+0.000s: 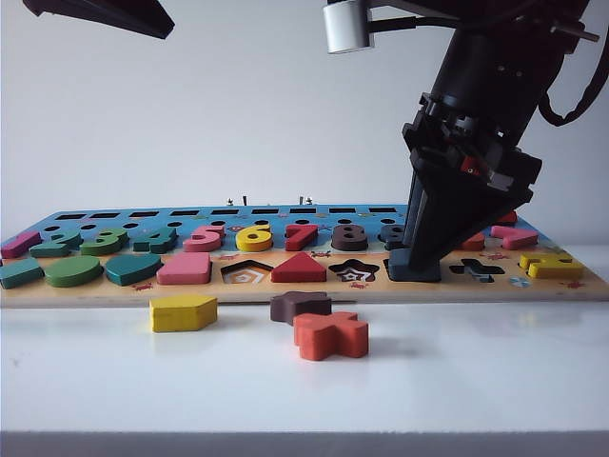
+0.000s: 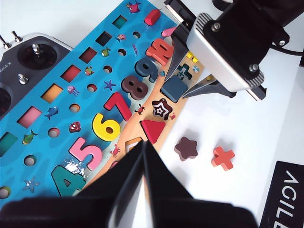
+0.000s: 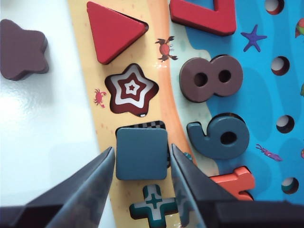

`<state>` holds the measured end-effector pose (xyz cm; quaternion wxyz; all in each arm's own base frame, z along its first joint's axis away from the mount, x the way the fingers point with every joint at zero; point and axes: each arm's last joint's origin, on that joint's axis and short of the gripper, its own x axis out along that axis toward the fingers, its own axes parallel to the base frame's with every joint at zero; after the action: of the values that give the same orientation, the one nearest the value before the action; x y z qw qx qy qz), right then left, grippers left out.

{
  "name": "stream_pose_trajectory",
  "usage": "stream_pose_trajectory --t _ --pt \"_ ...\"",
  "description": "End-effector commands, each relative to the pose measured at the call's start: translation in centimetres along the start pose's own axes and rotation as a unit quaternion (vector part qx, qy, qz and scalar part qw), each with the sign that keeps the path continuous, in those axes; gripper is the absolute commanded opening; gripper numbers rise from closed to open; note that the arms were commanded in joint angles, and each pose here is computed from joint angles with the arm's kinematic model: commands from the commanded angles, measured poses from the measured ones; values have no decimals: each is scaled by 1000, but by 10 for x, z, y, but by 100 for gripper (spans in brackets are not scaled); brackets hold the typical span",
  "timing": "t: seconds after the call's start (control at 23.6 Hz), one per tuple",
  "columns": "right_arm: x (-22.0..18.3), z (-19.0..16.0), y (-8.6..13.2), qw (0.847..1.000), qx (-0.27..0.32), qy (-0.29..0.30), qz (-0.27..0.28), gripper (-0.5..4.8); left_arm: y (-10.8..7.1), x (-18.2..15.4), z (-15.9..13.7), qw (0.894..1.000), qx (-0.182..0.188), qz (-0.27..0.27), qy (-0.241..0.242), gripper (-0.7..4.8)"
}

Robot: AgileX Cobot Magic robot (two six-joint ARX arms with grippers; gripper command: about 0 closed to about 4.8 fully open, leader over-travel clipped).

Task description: Insert the cube into the slot.

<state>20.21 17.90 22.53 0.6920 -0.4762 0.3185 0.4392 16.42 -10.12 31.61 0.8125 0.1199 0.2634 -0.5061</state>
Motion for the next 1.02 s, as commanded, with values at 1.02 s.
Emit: stream_pose_trajectory --t 1.02 --pt "-8 4 -5 998 39 -19 -38 220 0 0 2 1000 4 0 -6 17"
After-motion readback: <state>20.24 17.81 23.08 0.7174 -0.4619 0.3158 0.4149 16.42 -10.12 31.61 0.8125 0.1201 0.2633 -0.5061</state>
